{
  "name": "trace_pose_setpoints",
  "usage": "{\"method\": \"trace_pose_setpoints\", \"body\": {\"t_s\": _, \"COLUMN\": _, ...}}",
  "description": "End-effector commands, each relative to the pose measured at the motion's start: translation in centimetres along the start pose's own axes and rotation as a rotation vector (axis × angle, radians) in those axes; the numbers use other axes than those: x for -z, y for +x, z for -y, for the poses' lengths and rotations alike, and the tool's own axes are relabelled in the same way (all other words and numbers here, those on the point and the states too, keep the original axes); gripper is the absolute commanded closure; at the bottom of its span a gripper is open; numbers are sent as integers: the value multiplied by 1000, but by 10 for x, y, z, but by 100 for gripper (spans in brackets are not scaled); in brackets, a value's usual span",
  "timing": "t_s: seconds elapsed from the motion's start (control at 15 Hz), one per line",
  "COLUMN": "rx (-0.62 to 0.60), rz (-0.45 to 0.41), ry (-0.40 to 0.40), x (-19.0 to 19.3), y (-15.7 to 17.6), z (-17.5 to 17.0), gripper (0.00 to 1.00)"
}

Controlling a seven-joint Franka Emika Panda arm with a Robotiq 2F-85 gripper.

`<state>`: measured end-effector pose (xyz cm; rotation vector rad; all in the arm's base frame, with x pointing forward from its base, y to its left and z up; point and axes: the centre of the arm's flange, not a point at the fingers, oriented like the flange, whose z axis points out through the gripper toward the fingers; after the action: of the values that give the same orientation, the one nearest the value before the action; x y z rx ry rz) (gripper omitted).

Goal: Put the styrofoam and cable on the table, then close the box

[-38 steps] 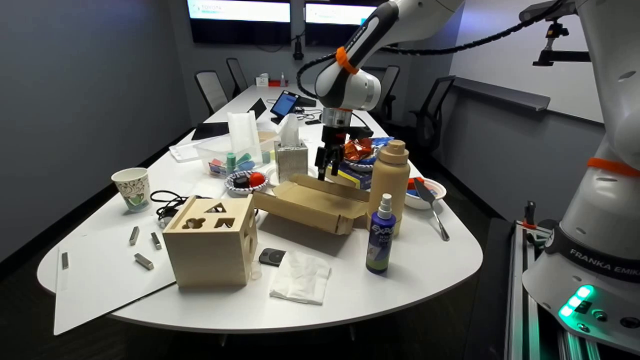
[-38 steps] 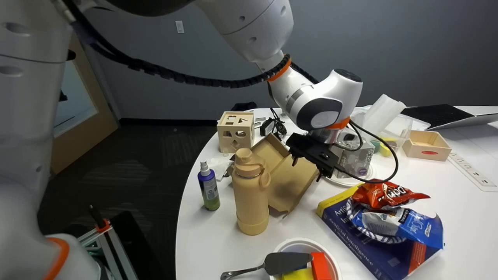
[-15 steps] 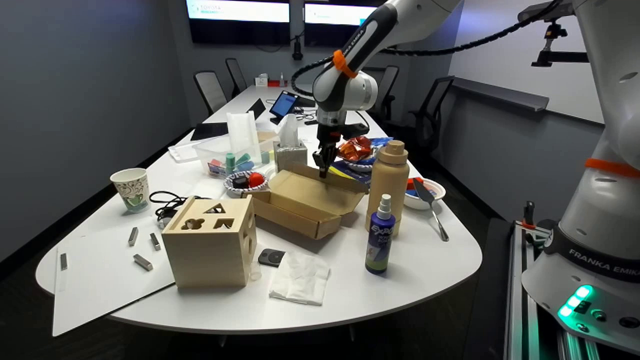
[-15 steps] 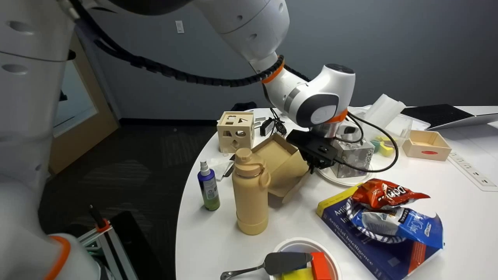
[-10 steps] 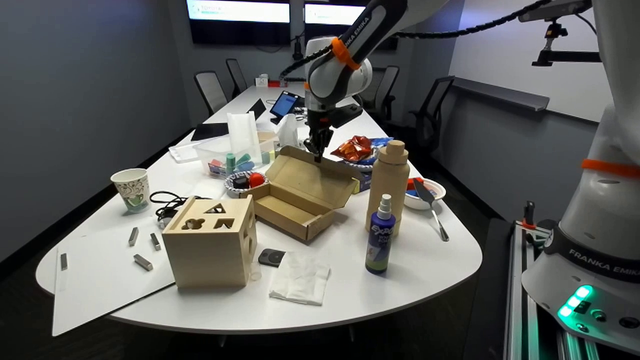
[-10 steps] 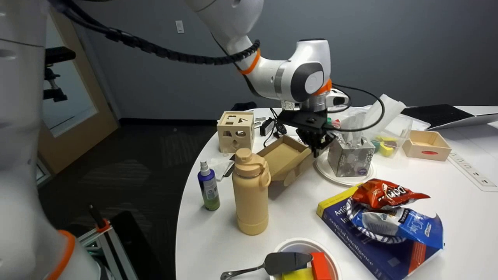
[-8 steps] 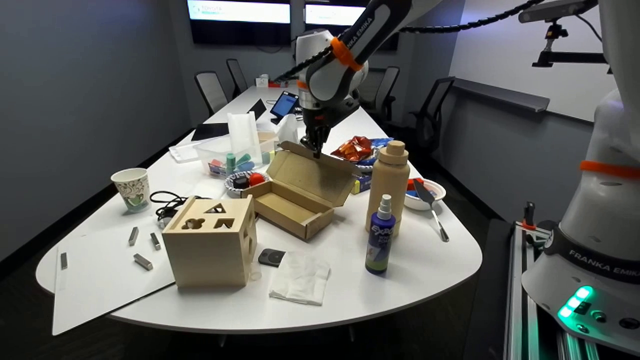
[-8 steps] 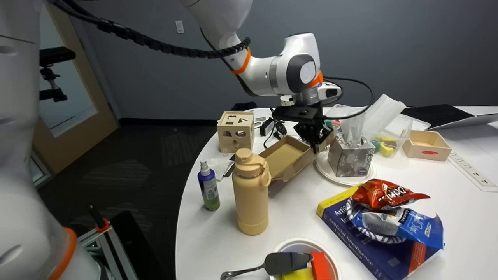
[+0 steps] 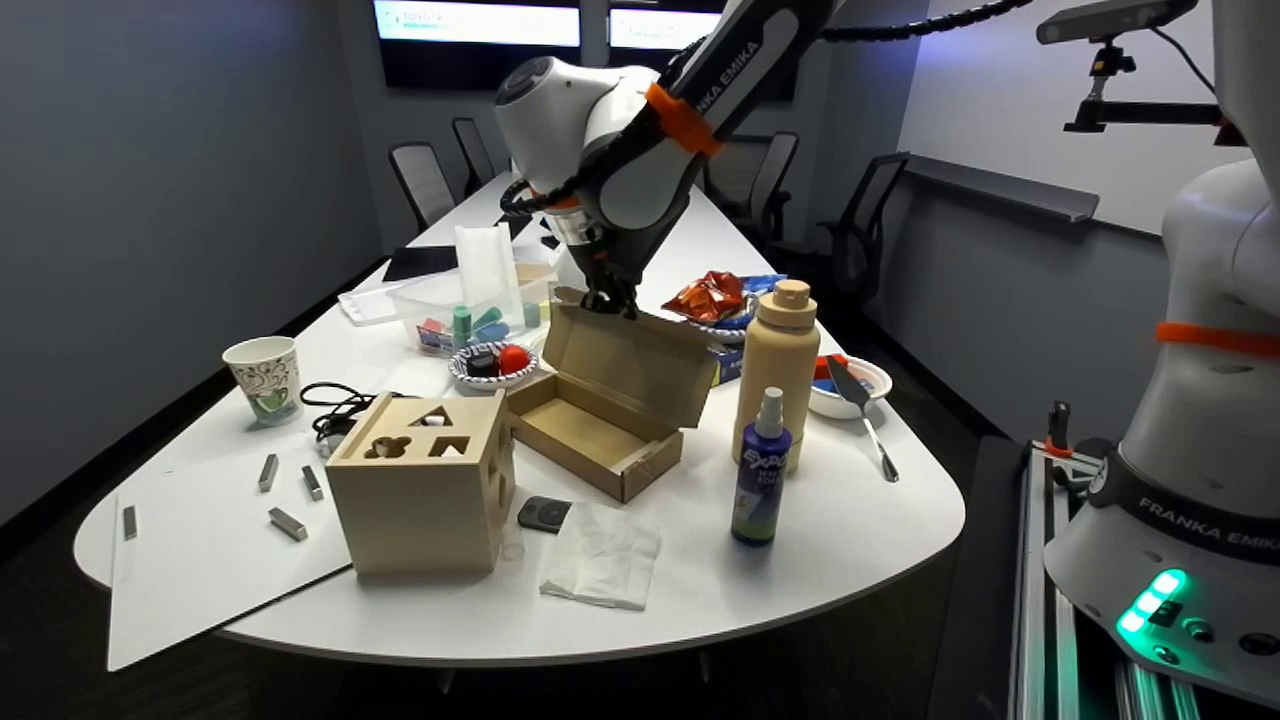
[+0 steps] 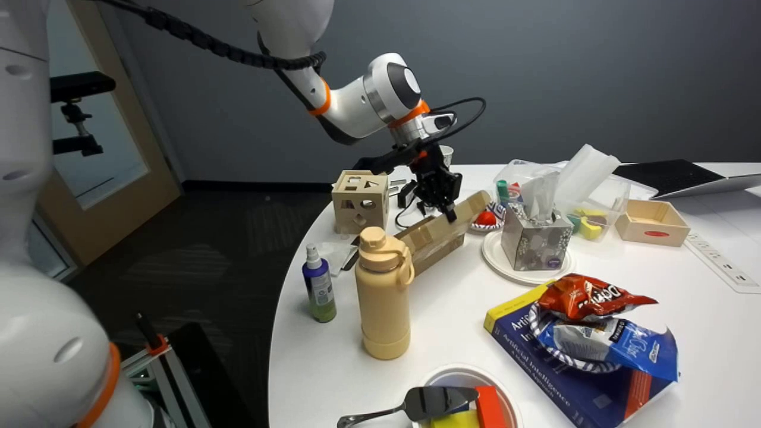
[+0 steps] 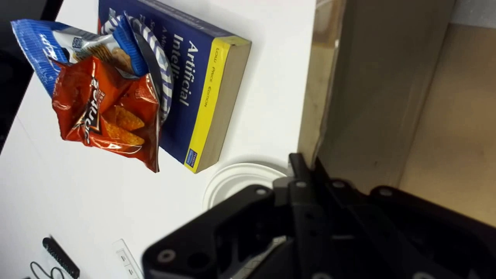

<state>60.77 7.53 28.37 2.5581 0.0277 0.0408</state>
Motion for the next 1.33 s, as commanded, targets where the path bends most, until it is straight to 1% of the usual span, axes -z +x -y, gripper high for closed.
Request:
{"method": "trace_pose_setpoints", "body": {"t_s": 0.0, "rx": 24, "rz": 14, "ry": -70, "x": 21, "y": 4, "z": 32, "gripper": 99}}
{"method": "trace_pose_setpoints", "body": {"t_s": 0.2, "rx": 78, "rz": 19, "ry": -63, "x": 32, "y": 5, "z": 58, "gripper": 99}}
{"method": "trace_pose_setpoints", "body": {"t_s": 0.6, "rx": 186, "rz": 16, "ry": 16, "x": 40, "y": 16, "z": 85, "gripper": 99}}
{"method": "trace_pose_setpoints", "body": {"t_s": 0.67, "rx": 217, "rz": 10, "ry": 48, "x": 40, "y": 19, "z": 89, "gripper": 99}}
{"method": "trace_pose_setpoints", "body": {"t_s": 0.87, "rx": 284, "rz": 7, "ry": 107, "x": 39, "y": 25, "z": 100, "gripper": 99}}
{"method": "trace_pose_setpoints", "body": {"t_s": 1.0, "rx": 324, "rz": -1, "ry": 179, "x": 34, "y": 29, "z": 115, "gripper": 99}}
{"method": "trace_pose_setpoints", "body": {"t_s": 1.2, "rx": 383, "rz": 8, "ry": 295, "x": 20, "y": 32, "z": 139, "gripper": 99}}
{"method": "trace_pose_setpoints", "body": {"t_s": 1.27, "rx": 395, "rz": 14, "ry": 320, "x": 16, "y": 32, "z": 145, "gripper": 99}}
